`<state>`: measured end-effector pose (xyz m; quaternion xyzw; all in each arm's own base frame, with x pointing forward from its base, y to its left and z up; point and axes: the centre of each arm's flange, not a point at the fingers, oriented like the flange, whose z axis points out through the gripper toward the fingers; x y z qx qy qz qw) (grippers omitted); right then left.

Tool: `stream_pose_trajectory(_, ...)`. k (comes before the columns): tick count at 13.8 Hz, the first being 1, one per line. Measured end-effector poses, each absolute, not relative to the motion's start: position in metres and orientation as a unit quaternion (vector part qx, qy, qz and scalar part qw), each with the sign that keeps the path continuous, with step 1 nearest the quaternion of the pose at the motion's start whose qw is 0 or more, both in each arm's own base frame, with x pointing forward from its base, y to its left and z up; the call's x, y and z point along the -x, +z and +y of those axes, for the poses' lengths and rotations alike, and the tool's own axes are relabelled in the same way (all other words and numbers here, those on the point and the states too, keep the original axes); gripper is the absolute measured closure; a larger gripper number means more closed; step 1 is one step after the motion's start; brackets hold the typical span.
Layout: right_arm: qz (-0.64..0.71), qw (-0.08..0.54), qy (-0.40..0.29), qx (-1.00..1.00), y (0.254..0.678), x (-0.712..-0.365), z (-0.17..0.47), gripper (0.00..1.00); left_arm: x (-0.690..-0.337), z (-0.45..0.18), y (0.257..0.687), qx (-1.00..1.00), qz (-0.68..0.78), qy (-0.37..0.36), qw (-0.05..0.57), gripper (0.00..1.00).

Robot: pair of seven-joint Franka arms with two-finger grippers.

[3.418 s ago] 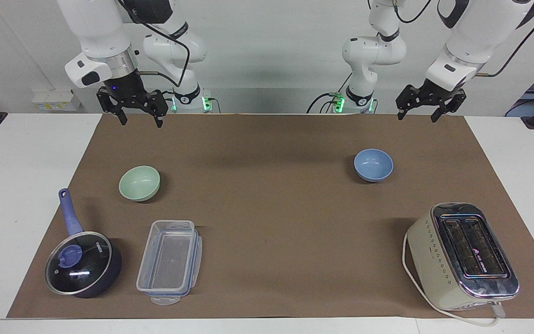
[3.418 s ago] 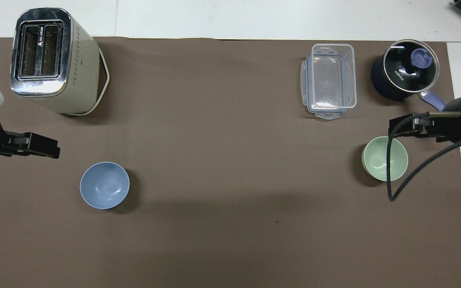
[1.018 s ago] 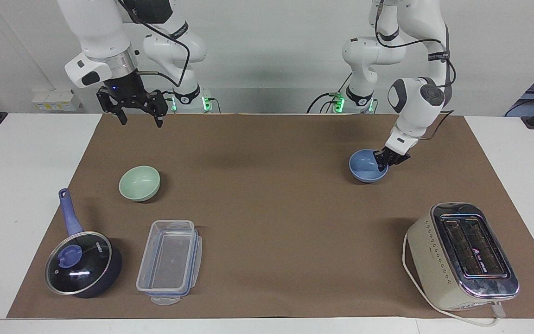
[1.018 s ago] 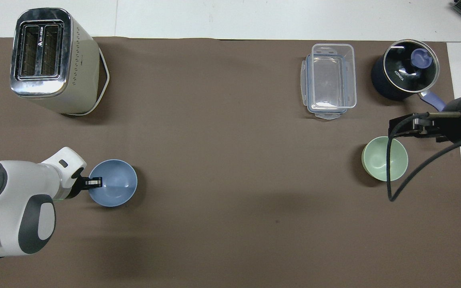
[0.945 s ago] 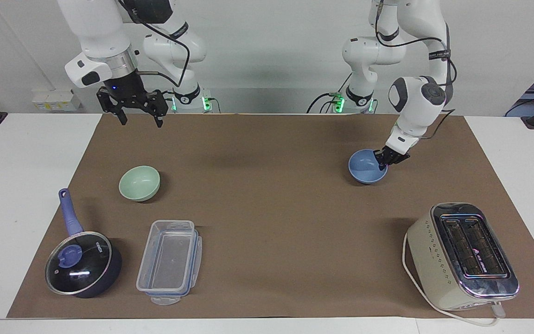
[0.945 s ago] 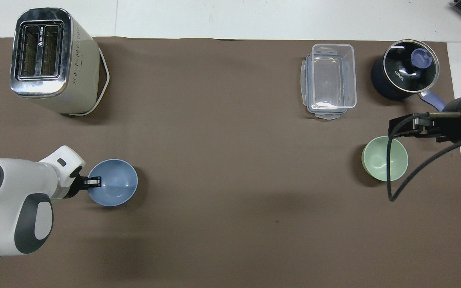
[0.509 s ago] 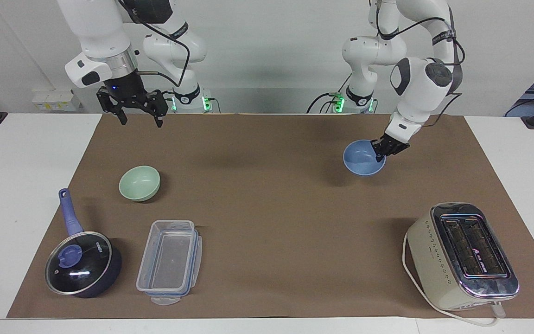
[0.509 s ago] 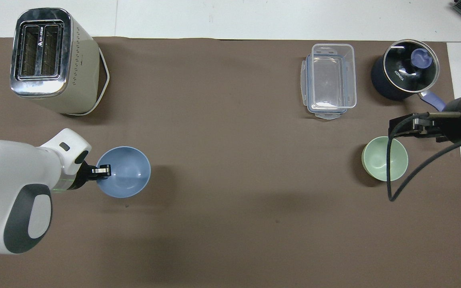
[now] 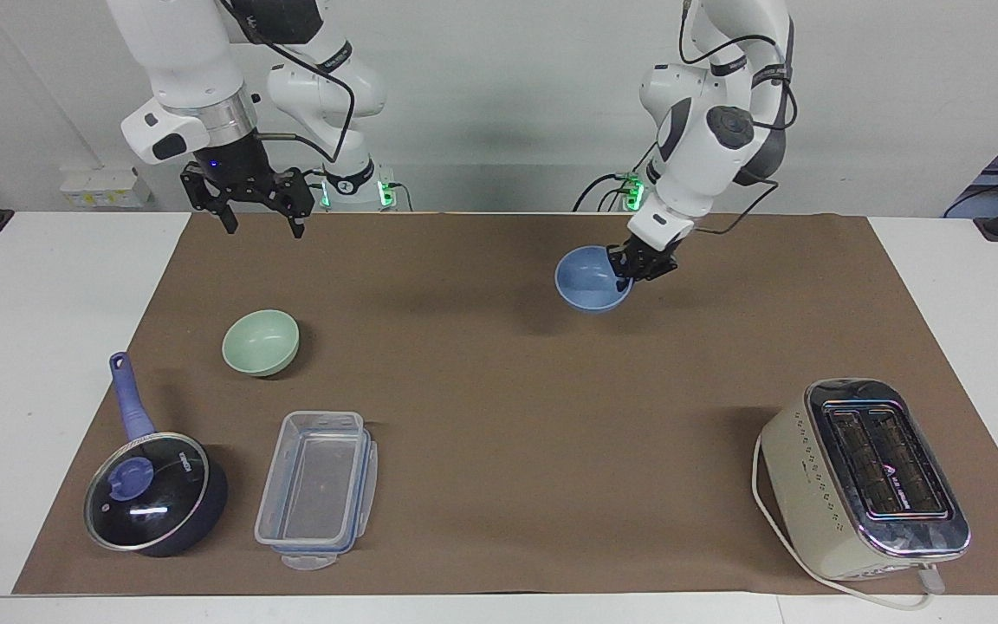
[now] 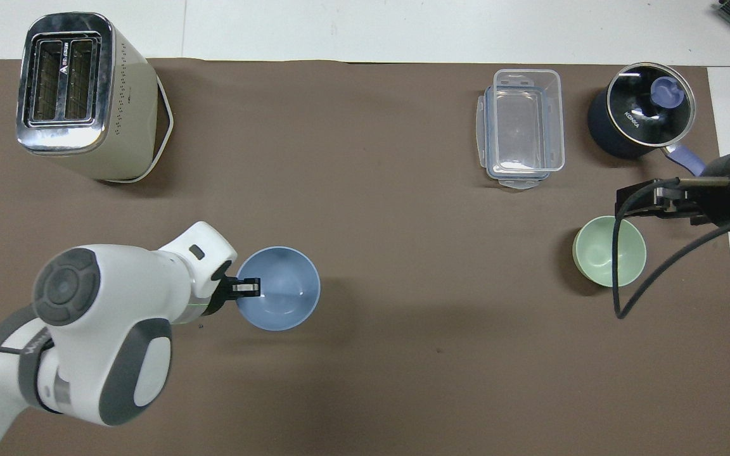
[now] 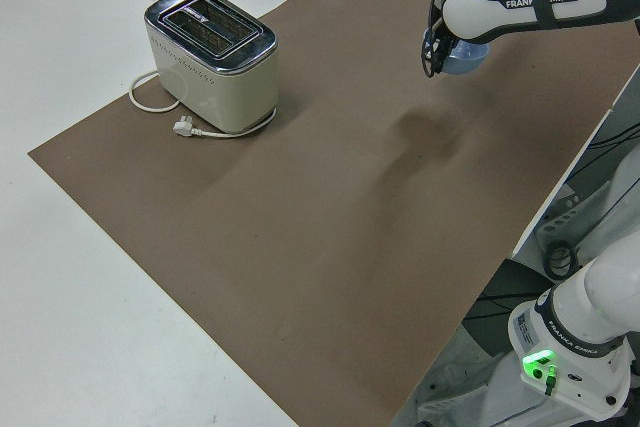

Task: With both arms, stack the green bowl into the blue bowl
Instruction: 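Slide the blue bowl with the left gripper toward the table center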

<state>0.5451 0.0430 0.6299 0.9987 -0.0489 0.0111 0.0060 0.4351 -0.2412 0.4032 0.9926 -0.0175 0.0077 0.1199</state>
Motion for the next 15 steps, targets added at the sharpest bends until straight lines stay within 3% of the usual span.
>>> stream_pose_trajectory(3, -0.055, 0.006, 0.011, -0.998, 0.630, -0.546, 0.036, 0.00, -0.409, -0.300, 0.379, -0.992, -0.015, 0.012, 0.124, 0.94)
stream_pose_trajectory(9, -0.054, 0.005, 0.048, -0.997, 0.617, -0.559, -0.010, 0.00, -0.382, -0.356, 0.331, -0.992, -0.010, 0.016, 0.124, 0.94)
stream_pose_trajectory(11, -0.059, 0.006, 0.043, -0.997, 0.597, -0.561, -0.028, 0.00, -0.383, -0.356, 0.329, -0.992, -0.008, 0.018, 0.125, 0.76)
stream_pose_trajectory(15, -0.054, 0.009, 0.056, -0.997, 0.527, -0.566, -0.068, 0.00, -0.421, -0.328, 0.344, -0.991, 0.014, 0.034, 0.126, 0.25)
